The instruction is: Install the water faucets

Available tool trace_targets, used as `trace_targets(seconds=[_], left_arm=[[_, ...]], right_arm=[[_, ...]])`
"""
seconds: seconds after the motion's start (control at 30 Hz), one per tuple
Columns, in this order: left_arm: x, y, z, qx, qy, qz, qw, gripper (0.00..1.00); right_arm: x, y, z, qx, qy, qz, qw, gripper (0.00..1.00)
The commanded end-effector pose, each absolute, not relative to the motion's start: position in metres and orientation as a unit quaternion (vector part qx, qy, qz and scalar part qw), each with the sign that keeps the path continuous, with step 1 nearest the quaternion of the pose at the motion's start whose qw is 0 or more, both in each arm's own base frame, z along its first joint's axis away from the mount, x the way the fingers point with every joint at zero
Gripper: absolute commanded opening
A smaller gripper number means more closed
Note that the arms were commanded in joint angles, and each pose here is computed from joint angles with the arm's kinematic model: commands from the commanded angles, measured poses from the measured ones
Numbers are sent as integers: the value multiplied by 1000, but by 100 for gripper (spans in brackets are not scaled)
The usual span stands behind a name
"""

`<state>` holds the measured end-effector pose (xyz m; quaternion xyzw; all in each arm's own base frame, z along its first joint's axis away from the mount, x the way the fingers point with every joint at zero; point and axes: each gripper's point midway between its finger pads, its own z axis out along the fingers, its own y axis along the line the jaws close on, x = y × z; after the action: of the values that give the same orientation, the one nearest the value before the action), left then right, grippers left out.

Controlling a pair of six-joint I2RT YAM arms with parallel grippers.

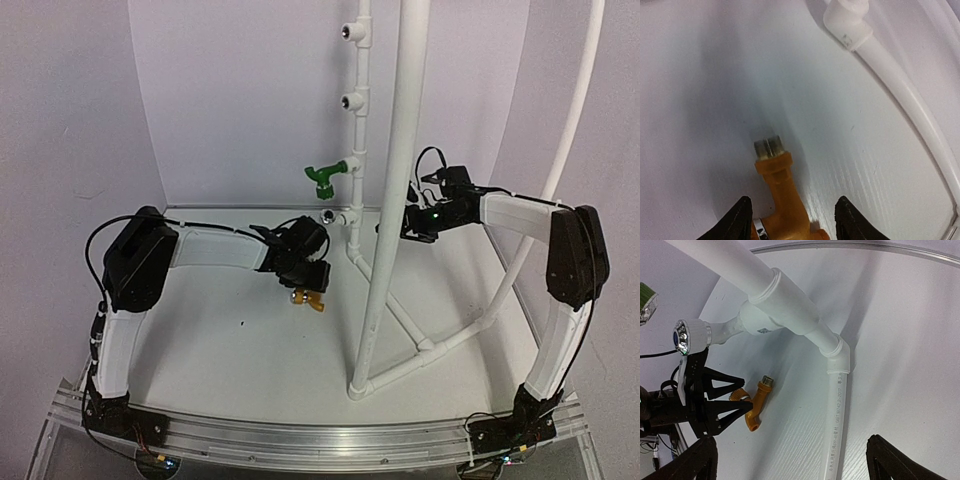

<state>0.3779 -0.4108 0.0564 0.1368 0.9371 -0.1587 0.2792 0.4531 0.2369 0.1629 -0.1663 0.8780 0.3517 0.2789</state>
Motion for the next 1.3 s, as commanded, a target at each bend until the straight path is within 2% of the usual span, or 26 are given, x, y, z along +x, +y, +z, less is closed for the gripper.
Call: trace_targets(seconds=[0.0, 0.2, 0.4, 0.53, 0.6, 0.83, 1.07, 1.17, 1.27], left_arm=[[348, -399, 56, 160, 941, -158, 253, 56], [340, -382, 78, 147, 931, -171, 285, 64], [323, -393, 71, 230, 923, -180, 252, 59], [315, -394, 61, 285, 918, -166, 222, 52], [315, -390, 55, 292, 923, -144, 206, 51], [318, -390, 51, 218, 946, -150, 189, 60], [323, -379, 26, 153, 967, -108, 171, 62], [322, -381, 16, 159, 969, -104, 158, 58], [319, -385, 15, 194, 963, -109, 155, 46]], right_arm=[[454, 240, 184, -187, 862, 360, 303, 98], [451, 240, 177, -187, 865, 359, 297, 98], [446, 239, 166, -191, 868, 358, 286, 98], [443, 241, 164, -196, 867, 363, 281, 98], [445, 240, 163, -197, 867, 360, 281, 98], [445, 240, 167, -199, 866, 358, 286, 98], [446, 240, 165, -197, 867, 357, 285, 98], [447, 240, 165, -200, 867, 357, 285, 98], [444, 241, 165, -213, 862, 357, 288, 98]])
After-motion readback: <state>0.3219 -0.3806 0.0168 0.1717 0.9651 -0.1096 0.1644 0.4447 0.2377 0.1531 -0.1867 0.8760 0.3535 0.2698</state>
